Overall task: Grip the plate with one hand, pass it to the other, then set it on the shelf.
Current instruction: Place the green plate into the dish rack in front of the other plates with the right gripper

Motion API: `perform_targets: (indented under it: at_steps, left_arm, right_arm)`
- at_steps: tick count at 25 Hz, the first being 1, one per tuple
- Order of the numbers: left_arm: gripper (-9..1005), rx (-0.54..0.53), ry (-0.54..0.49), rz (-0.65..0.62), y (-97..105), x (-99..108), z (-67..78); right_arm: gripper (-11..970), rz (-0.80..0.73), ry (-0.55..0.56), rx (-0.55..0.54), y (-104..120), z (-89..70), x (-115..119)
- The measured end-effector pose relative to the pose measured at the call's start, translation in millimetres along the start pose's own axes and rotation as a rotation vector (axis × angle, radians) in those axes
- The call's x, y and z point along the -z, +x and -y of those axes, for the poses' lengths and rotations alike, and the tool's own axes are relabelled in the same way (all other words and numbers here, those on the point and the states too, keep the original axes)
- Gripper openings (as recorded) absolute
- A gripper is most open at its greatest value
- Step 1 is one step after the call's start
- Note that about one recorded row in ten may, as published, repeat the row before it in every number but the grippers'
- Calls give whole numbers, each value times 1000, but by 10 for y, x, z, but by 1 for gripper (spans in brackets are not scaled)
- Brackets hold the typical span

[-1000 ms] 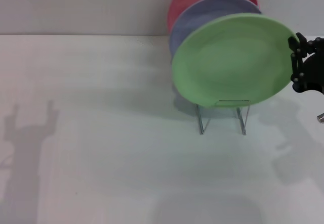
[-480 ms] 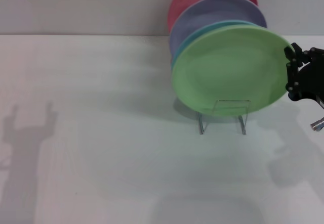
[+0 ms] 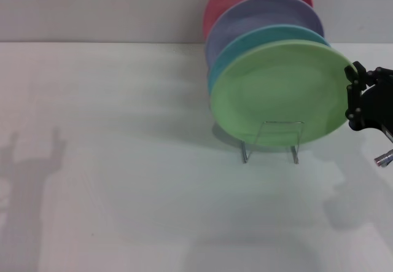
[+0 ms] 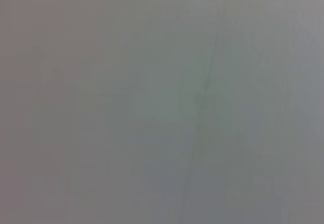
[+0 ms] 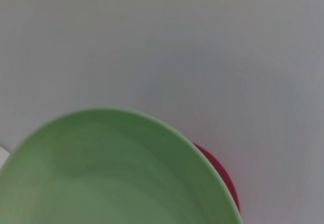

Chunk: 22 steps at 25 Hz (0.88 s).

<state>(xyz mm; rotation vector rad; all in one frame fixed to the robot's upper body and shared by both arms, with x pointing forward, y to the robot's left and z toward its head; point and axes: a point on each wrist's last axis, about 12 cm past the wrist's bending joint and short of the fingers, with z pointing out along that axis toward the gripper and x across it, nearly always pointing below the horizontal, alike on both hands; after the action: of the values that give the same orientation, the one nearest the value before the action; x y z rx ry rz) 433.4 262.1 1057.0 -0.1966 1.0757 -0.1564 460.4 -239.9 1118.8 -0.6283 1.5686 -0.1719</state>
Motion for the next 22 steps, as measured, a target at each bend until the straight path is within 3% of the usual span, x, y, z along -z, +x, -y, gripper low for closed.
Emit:
perform_targets:
  at_steps: [15, 22]
  left_arm:
    - [833, -8, -8, 20, -53, 80, -38]
    - [833, -9, -6, 28, -71, 78, -49]
  right_arm:
    - [164, -5, -4, -2, 22, -63, 31]
    - [191, 30, 27, -52, -49, -29, 77]
